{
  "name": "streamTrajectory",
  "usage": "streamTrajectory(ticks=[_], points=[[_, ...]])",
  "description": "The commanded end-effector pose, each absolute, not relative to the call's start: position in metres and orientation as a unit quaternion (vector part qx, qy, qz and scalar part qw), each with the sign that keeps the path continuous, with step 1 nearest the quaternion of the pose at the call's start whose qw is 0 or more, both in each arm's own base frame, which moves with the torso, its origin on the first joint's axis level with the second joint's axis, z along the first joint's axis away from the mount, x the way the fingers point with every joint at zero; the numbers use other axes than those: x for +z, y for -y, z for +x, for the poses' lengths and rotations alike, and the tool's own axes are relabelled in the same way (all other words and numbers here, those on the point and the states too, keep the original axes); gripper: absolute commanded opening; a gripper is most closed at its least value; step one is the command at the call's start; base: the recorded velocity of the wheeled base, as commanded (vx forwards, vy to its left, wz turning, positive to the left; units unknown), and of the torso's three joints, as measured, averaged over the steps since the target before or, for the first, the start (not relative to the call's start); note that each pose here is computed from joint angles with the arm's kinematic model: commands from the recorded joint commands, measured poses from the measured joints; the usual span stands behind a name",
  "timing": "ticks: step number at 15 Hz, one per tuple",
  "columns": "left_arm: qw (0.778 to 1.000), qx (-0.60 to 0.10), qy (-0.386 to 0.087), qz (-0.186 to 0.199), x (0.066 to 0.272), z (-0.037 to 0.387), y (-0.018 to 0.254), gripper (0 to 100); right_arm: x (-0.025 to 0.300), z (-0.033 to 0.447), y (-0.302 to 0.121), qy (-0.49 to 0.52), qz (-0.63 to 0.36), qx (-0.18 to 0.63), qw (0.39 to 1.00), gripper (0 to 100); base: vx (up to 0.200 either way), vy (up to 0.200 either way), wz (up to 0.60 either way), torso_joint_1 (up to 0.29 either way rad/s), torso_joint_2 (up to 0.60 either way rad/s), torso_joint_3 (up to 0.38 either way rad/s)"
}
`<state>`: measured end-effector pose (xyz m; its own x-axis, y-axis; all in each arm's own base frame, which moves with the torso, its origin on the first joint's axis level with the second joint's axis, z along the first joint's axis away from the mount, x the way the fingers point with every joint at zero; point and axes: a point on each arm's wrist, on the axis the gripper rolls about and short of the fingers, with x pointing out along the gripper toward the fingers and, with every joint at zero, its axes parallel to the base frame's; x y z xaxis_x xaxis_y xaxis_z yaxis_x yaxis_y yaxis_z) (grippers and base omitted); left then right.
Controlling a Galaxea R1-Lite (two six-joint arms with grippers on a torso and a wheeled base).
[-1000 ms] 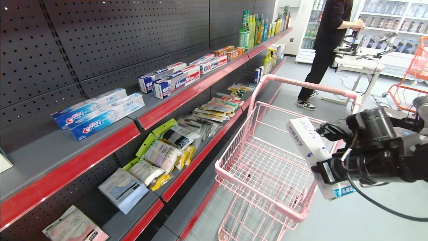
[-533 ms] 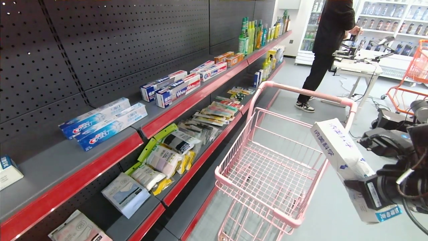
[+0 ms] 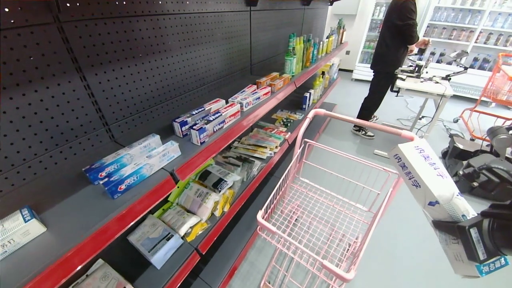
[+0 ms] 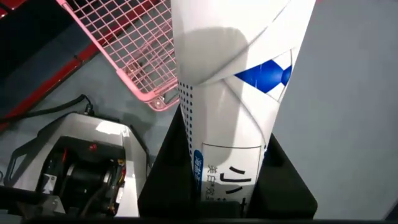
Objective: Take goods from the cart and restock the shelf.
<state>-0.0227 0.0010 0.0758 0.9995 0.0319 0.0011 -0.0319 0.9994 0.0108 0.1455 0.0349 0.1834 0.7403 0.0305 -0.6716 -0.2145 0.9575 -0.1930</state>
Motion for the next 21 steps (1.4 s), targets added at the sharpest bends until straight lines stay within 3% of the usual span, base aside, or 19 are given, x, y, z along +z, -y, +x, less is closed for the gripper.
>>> streamTrajectory(ticks=[1, 15, 21], points=[[1.000, 0.016, 0.000, 0.005, 0.0759, -0.0226, -0.0010, 100, 0.1820, 0.1468, -0.0355, -0.358, -0.132, 0.068, 0.922, 0, 0.000, 0.000, 0.00, 0.173, -0.38, -0.203], [1.000, 0.016, 0.000, 0.005, 0.0759, -0.0226, -0.0010, 100, 0.1773, 0.1548, -0.0373, -0.370, -0.143, 0.070, 0.915, 0, 0.000, 0.000, 0.00, 0.164, -0.34, -0.181], [1.000, 0.016, 0.000, 0.005, 0.0759, -0.0226, -0.0010, 100, 0.1762, 0.1537, -0.0368, -0.373, -0.152, 0.070, 0.913, 0, 0.000, 0.000, 0.10, 0.010, -0.03, -0.009]])
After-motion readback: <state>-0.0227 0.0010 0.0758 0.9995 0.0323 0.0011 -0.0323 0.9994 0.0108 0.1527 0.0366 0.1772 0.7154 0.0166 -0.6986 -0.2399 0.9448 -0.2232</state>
